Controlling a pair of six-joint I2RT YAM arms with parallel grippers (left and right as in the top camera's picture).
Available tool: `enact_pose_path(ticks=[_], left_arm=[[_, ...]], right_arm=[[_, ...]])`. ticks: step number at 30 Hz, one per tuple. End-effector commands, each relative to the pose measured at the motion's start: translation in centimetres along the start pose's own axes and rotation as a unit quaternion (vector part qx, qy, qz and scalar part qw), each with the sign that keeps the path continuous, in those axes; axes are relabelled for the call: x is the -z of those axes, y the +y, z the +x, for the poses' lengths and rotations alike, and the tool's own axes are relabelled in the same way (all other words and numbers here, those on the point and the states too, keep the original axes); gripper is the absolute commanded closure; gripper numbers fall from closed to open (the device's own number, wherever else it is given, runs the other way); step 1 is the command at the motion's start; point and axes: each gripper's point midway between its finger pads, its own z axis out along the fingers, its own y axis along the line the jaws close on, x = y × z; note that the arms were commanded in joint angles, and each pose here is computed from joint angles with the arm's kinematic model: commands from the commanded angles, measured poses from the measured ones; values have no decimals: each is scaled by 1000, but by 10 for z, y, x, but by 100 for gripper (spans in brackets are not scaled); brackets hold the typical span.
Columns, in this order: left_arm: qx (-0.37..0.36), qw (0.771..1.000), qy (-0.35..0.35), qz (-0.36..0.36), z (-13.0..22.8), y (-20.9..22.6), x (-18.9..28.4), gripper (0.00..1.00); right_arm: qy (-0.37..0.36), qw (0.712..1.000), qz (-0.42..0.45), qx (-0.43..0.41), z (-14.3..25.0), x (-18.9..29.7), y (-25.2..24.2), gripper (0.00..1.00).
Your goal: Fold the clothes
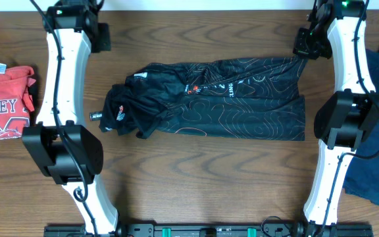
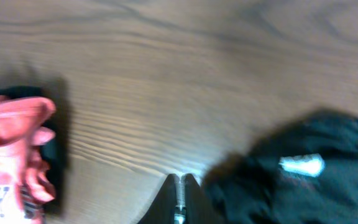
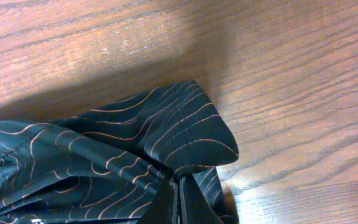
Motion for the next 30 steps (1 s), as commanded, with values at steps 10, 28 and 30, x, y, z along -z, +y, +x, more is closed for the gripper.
enact_pose_path(ticks=[10,28,30], left_arm=[[-66,979,50,188,33,-118,8,54],[-158,947,141,242,100,-237,-61,52],[-158,948,129,246,97,-246,-63,51]], right_arm=[[-9,1000,3,5,-4,5,-1,99],[0,1000,-9,26,4,4,23,99],[0,1000,-9,27,5,4,25,99]])
